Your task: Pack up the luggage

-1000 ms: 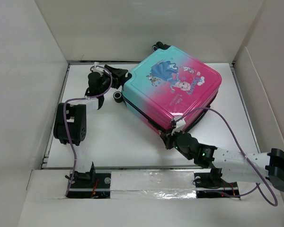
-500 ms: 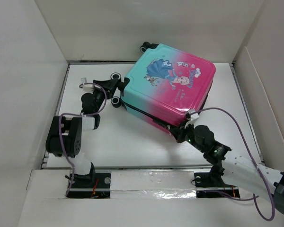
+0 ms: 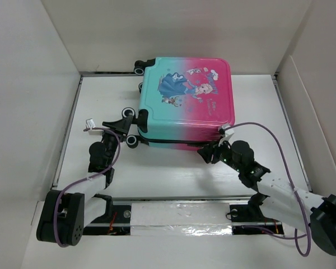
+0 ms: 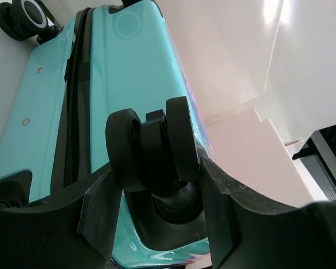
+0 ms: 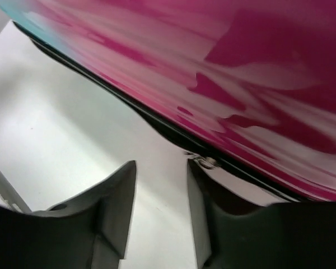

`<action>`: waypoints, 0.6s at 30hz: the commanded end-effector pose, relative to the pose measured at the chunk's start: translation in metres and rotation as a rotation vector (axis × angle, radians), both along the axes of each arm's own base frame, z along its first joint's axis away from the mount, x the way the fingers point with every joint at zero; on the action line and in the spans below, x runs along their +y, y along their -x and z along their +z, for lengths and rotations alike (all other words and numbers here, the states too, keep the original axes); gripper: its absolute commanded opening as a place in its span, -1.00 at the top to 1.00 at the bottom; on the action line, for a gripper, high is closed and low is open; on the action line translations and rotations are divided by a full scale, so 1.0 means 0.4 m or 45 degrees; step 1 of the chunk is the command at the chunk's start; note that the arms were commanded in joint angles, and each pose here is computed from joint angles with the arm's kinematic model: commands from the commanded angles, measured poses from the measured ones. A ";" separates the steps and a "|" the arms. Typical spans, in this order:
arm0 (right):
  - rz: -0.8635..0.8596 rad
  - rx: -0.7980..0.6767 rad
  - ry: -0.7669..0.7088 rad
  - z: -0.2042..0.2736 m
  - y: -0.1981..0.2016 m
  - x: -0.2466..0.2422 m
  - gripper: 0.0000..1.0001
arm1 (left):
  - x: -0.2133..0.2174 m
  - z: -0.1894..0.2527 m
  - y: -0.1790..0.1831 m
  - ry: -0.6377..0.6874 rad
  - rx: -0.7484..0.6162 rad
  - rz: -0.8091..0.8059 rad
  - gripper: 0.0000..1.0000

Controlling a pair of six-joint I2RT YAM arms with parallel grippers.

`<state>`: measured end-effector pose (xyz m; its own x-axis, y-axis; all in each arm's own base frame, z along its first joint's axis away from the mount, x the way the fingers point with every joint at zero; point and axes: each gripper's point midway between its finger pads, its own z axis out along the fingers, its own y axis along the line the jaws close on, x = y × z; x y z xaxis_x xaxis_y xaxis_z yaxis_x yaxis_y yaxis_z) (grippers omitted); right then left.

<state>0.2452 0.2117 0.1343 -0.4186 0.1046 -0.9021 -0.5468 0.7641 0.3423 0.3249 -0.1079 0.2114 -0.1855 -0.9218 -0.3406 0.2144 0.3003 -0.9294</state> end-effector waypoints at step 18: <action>-0.418 -0.084 -0.230 0.033 0.010 -0.090 -0.02 | -0.060 0.000 0.071 -0.213 -0.101 -0.166 1.00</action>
